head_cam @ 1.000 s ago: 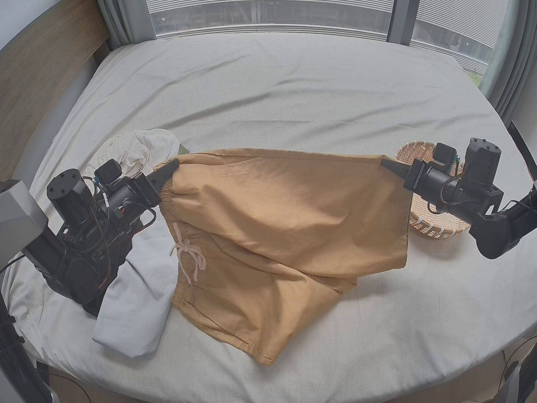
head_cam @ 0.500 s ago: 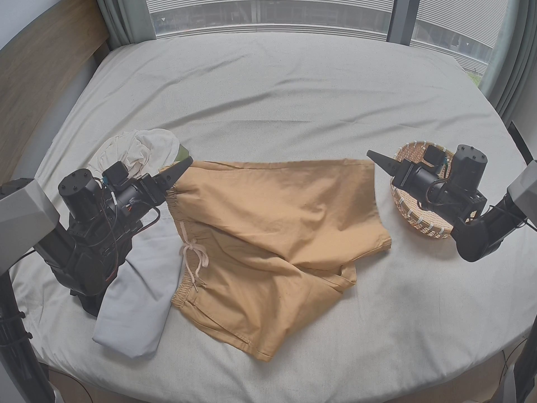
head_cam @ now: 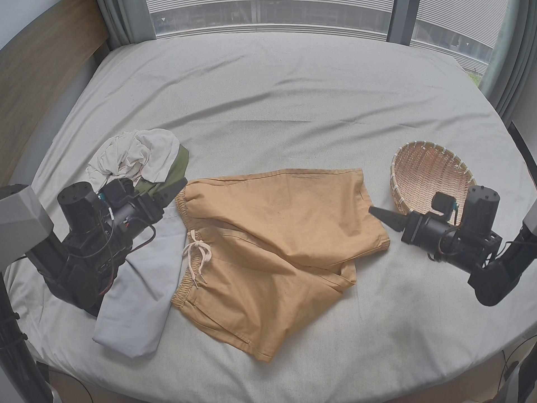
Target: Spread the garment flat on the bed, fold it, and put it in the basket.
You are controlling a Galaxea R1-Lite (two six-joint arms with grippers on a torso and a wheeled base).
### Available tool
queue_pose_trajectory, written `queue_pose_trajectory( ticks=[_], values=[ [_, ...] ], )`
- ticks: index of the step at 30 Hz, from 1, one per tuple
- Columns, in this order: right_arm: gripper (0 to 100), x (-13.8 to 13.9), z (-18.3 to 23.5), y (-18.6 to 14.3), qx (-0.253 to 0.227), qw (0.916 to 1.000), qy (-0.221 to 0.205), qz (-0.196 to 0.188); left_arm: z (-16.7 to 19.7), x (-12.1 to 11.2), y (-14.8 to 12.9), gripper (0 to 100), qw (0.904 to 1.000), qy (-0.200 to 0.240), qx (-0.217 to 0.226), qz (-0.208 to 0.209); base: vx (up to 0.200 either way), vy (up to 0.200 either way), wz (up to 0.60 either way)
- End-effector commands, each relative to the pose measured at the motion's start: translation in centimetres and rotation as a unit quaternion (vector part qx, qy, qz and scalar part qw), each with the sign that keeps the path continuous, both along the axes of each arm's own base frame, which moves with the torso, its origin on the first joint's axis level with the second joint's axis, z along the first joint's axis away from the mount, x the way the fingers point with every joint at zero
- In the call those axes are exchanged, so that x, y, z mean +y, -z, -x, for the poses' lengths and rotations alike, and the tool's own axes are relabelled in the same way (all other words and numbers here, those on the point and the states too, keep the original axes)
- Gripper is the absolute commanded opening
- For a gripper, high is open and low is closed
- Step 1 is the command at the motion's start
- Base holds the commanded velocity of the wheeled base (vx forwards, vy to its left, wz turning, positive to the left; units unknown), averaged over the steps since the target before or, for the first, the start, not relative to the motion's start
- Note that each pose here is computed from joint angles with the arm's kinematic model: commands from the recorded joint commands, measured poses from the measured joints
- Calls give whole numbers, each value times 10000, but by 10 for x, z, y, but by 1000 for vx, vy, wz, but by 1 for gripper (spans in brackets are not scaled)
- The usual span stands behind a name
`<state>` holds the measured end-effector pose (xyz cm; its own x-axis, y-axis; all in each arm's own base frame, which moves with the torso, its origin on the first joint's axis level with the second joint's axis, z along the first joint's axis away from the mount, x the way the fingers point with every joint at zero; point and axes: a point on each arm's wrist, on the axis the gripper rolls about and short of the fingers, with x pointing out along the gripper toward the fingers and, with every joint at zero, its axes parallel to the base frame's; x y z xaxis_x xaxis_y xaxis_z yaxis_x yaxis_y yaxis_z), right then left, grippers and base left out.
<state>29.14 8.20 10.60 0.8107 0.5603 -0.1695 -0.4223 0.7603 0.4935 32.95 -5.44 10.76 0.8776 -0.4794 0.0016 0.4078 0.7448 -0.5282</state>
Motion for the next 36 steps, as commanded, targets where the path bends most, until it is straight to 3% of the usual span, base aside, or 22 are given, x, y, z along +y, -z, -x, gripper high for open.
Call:
queue_pose_trajectory(
  ticks=[1,7,13,24,35,36],
  values=[
    [100,6,31,20,558,9981,-227,134,52,-3,-4,100,9985,538,113,-57,0,0,0],
    [100,8,24,49,1073,9937,-203,231,79,-1,7,100,9937,1059,198,-307,0,0,0],
    [100,14,20,75,1489,9879,-200,391,96,0,23,100,9849,1455,200,-922,0,0,0],
    [100,25,4,96,1286,9912,79,310,99,1,22,100,9830,1496,99,-1057,0,0,0],
    [100,39,-1,95,1313,9913,-26,126,102,1,24,100,9830,1487,149,-1067,0,0,0],
    [0,41,-3,96,1326,9911,-27,109,103,1,24,100,9829,1489,172,-1067,0,0,0]
  ],
)
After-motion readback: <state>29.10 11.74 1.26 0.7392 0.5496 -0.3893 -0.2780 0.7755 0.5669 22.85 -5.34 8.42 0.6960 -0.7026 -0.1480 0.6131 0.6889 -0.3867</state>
